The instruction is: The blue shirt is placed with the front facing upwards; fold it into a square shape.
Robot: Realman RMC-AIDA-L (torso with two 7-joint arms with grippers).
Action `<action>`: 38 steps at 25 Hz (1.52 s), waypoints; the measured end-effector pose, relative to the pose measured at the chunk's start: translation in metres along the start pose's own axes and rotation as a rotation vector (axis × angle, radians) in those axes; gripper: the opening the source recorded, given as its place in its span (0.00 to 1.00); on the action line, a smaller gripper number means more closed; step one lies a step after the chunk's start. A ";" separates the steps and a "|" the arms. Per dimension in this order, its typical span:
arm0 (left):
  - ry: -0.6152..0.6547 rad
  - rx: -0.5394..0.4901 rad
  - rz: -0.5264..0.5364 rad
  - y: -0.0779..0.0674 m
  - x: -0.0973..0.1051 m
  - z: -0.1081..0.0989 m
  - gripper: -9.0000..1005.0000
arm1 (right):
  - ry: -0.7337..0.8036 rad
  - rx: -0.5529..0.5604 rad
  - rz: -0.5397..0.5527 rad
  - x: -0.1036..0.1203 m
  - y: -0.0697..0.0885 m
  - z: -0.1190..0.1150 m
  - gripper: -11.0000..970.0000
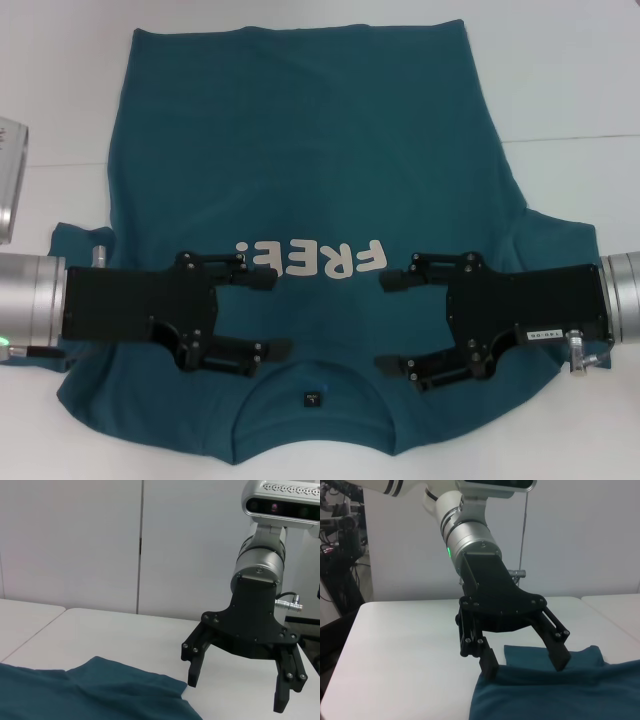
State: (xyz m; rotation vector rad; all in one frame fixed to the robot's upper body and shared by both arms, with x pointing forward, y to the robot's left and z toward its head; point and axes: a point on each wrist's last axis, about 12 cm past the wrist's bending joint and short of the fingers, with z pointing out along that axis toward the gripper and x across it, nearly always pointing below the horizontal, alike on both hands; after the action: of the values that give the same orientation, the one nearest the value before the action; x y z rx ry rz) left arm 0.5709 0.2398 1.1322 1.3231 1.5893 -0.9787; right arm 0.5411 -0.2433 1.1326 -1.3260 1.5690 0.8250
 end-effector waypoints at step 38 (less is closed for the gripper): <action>-0.075 -0.102 -0.047 0.001 0.006 0.005 0.84 | -0.002 0.556 0.433 -0.002 -0.064 -0.065 0.97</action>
State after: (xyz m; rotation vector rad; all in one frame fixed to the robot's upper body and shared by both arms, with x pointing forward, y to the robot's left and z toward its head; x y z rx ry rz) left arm 0.5715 0.2374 1.1246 1.1716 1.5984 -0.9519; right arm 0.5902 -0.3141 1.1628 -0.5970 1.9353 0.5705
